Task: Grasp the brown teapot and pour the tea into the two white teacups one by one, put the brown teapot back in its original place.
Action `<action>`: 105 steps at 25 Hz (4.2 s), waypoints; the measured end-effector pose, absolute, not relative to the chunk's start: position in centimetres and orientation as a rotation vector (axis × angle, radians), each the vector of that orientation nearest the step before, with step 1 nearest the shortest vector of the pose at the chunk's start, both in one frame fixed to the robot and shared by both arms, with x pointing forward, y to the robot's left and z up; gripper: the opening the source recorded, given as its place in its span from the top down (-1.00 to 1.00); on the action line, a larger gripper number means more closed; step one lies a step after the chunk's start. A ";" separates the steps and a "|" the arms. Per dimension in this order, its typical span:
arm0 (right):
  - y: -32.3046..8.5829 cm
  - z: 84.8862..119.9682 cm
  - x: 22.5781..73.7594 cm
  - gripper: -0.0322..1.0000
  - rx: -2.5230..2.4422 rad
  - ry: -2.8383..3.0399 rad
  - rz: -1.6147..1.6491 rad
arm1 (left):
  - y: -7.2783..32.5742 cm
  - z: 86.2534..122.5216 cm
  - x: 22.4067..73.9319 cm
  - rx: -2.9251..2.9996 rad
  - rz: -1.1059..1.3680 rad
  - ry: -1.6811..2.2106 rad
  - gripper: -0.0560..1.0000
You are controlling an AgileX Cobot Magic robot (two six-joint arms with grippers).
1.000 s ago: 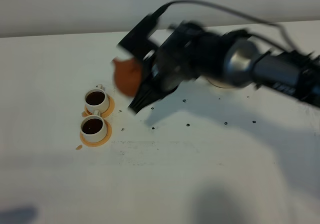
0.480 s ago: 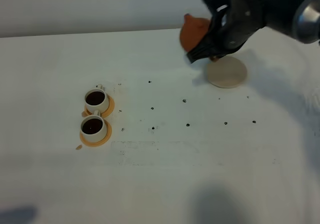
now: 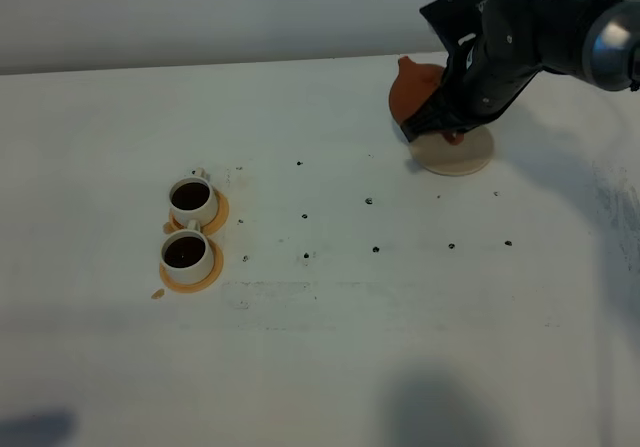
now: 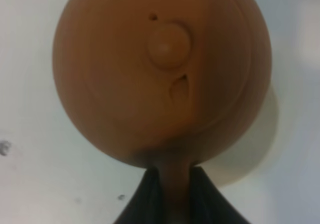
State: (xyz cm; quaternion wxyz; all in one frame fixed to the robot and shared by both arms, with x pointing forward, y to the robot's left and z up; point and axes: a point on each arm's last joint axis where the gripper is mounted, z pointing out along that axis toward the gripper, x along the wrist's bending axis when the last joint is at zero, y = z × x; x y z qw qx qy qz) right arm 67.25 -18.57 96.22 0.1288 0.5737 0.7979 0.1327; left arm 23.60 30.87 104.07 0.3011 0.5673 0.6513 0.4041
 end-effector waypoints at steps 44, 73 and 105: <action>-22.6 104.0 65.2 -0.01 1.745 2.172 0.555 | 30.9 104.1 23.6 1.505 1.072 1.728 0.38; -29.6 109.9 28.0 0.02 1.610 1.701 0.901 | 30.9 104.1 23.6 1.506 1.071 1.729 0.38; -29.9 105.3 22.8 0.50 1.576 1.568 0.943 | 30.9 104.1 23.6 1.506 1.071 1.729 0.38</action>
